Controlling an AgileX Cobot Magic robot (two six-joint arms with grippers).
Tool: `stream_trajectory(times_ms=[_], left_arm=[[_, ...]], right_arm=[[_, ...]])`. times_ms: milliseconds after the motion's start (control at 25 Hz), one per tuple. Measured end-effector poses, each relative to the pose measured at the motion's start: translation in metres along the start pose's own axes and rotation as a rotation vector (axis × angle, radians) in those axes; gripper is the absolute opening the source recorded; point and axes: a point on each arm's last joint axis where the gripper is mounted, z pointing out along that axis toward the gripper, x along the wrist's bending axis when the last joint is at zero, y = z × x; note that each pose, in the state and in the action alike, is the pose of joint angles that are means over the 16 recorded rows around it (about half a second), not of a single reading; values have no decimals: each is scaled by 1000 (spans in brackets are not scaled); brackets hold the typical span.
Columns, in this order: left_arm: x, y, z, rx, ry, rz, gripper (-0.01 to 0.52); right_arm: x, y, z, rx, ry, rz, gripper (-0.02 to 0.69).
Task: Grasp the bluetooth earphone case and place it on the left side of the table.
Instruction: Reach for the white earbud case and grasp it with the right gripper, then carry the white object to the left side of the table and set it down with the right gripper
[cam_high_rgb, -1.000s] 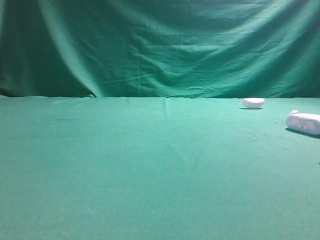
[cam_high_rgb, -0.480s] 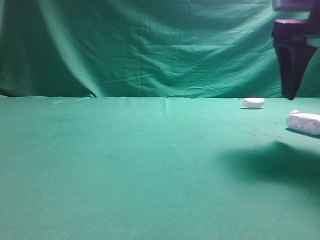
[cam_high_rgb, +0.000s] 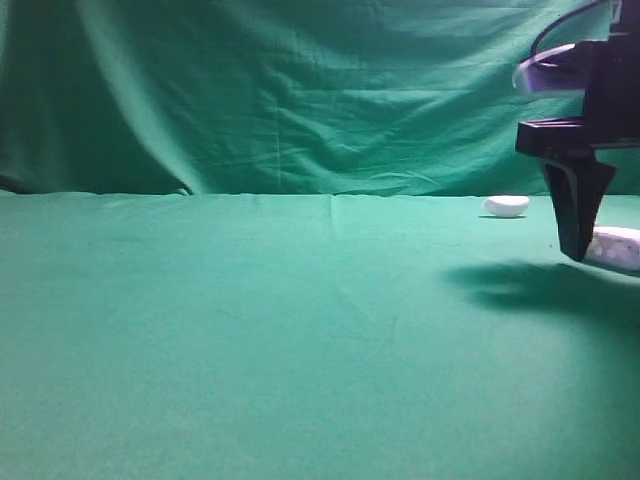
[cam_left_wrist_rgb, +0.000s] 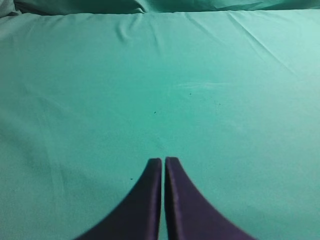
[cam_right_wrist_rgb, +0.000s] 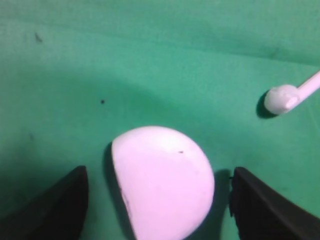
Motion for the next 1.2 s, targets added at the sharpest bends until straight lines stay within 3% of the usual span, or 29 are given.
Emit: stream_trajectory(times_ms=[360, 600, 920, 1200], left_arm=[[0, 0, 0, 0, 0, 0, 0], [0, 0, 0, 0, 0, 0, 0], [0, 0, 0, 0, 0, 0, 0], [0, 0, 0, 0, 0, 0, 0]], right_arm=[[6, 8, -7, 13, -5, -12, 352], [39, 37, -38, -57, 15, -84, 328], [140, 84, -87, -198, 107, -272, 328], [243, 96, -86, -265, 197, -441, 328]])
